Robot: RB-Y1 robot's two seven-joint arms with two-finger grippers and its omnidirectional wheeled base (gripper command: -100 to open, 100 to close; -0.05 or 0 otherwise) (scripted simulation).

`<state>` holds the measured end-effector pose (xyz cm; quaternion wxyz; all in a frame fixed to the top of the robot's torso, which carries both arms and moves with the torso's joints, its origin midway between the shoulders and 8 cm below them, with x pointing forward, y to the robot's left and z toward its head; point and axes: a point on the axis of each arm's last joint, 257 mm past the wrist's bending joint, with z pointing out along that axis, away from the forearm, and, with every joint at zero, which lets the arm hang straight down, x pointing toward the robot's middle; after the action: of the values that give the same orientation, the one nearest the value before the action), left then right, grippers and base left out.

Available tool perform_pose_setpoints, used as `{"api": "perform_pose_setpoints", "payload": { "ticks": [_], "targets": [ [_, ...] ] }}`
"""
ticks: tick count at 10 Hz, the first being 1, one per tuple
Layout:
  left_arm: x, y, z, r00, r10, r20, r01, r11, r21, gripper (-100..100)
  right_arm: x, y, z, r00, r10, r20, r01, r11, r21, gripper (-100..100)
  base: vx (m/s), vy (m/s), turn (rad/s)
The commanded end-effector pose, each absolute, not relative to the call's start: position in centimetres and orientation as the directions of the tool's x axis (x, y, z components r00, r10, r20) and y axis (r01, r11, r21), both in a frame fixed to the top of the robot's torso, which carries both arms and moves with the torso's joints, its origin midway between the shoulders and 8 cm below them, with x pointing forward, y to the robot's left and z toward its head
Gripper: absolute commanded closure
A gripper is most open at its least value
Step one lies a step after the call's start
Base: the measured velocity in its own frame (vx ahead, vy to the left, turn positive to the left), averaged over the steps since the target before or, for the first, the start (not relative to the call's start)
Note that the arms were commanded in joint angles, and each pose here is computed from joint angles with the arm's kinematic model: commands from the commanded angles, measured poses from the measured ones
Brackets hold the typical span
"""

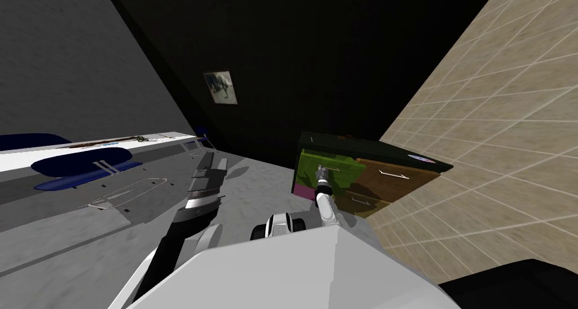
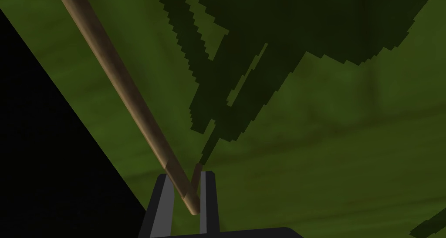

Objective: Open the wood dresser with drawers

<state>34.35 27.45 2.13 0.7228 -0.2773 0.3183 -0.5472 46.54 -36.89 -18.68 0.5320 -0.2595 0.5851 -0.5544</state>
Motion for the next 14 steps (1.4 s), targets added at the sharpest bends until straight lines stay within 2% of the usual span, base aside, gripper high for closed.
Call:
{"api": "perform_pose_setpoints", "payload": {
  "ticks": [1,14],
  "targets": [
    [34.4,27.4,2.1,0.199,-0.967,-0.157,0.614,0.247,-0.749,0,46.9,-34.6,-17.6,-0.278,-0.900,-0.335,0.313,0.245,-0.918,100,-0.034,-0.059,-0.004],
    [34.4,27.4,2.1,0.198,-0.968,-0.157,0.615,0.247,-0.749,0,46.0,-25.9,-17.0,-0.273,-0.892,-0.360,0.333,0.263,-0.905,100,-0.035,-0.048,-0.008]
  ]
}}
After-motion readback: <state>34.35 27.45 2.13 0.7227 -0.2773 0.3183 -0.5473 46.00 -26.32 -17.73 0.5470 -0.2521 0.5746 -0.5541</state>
